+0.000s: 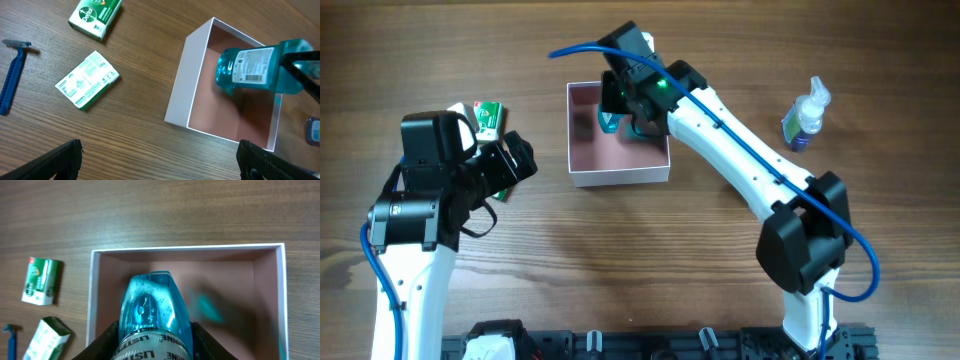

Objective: Pack container
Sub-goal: 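Carry the mouthwash bottle into the box and release it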

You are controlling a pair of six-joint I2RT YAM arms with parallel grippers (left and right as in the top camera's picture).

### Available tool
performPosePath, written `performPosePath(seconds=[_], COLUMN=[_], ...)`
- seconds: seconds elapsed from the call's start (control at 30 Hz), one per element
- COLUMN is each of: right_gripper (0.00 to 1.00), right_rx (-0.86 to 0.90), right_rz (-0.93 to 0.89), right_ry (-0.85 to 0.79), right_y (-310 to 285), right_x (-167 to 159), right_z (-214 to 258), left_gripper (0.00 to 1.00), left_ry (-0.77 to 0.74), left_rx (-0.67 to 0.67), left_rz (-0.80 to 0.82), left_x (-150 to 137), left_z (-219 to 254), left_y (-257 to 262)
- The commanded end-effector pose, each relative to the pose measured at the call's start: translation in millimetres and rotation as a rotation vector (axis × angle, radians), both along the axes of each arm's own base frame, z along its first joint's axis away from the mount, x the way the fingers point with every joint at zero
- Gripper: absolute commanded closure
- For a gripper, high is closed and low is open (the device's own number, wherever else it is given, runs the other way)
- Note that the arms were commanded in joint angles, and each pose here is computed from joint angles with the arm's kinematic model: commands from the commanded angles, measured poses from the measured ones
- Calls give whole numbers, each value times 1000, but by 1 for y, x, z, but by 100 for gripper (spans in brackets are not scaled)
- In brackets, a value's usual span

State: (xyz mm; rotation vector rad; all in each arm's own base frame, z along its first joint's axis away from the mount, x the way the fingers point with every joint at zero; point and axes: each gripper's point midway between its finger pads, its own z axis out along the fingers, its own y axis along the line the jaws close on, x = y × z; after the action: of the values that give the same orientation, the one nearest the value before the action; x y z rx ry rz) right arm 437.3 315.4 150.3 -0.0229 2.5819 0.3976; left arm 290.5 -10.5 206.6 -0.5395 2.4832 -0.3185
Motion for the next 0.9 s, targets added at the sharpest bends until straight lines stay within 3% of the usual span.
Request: performPosePath(seconds=[0.0, 0.23, 0.4, 0.5, 0.6, 0.87], right_gripper=[95, 93, 72, 66, 47, 36], right_rx=[-22, -43, -44, -48, -54, -62], right_rz=[4, 11, 11, 18, 36, 64], right_ry=[-14, -8, -6, -8, -12, -18], right_y=[2, 2, 1, 2, 2, 4], right_x=[10, 11, 10, 10, 10, 9], right_z=[-9, -17, -17, -17, -17, -17], left_gripper=[0, 0, 0, 0, 0, 0], left_ry=[-27, -27, -27, -27, -27, -27], left_rx=[-4, -4, -4, -4, -4, -4], left_rz=[-22, -22, -22, -22, -22, -22], left_x=[3, 3, 3, 3, 3, 3], left_z=[9, 9, 9, 9, 9, 9], left_y=[-3, -3, -3, -3, -3, -3])
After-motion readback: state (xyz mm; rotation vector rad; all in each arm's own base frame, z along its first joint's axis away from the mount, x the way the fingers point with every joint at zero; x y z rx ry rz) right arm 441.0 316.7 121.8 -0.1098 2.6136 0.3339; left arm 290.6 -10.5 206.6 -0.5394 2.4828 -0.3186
